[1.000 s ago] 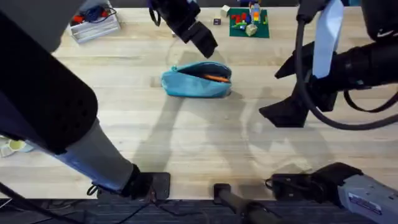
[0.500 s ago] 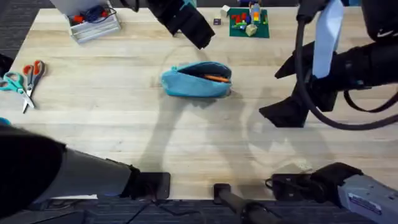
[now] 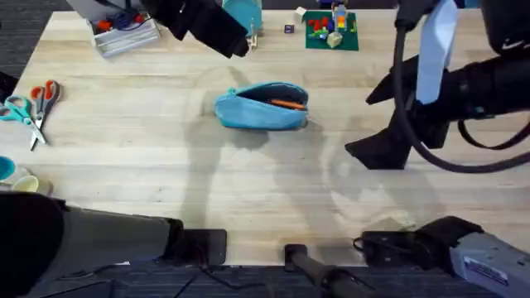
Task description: Unzip the bag, pick up the pens from the table one at a time and place them inside, then zip the bag closed.
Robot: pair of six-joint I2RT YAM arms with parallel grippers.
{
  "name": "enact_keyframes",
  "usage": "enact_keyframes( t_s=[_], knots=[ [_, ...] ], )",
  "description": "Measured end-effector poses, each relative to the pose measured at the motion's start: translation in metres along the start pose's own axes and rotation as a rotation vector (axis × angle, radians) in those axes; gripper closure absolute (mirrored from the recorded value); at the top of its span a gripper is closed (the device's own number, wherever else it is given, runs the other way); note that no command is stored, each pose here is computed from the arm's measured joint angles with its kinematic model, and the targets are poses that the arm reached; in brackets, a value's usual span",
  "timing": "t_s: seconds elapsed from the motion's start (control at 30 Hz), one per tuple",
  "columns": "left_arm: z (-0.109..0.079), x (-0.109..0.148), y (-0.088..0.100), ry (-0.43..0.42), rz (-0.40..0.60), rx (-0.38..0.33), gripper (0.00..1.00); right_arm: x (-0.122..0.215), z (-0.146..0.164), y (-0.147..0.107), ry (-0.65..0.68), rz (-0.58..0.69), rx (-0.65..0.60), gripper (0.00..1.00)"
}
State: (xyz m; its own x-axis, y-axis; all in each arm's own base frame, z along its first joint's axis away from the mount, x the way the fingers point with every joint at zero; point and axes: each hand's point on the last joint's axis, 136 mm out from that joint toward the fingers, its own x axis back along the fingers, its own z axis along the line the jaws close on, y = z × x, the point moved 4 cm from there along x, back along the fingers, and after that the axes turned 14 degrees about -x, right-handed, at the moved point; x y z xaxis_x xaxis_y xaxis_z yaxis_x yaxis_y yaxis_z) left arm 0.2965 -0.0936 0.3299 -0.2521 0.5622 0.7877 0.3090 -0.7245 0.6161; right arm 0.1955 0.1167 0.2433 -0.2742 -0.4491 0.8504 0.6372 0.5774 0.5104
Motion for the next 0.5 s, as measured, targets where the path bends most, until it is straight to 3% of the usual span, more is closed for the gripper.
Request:
enact_keyframes(
  t_s=[0.5],
  knots=[
    [0.001, 0.016, -0.01, -0.038, -0.083, 0.001, 0.004, 0.0, 0.0, 0.0, 0.0, 0.0, 0.0, 0.004]
  ],
)
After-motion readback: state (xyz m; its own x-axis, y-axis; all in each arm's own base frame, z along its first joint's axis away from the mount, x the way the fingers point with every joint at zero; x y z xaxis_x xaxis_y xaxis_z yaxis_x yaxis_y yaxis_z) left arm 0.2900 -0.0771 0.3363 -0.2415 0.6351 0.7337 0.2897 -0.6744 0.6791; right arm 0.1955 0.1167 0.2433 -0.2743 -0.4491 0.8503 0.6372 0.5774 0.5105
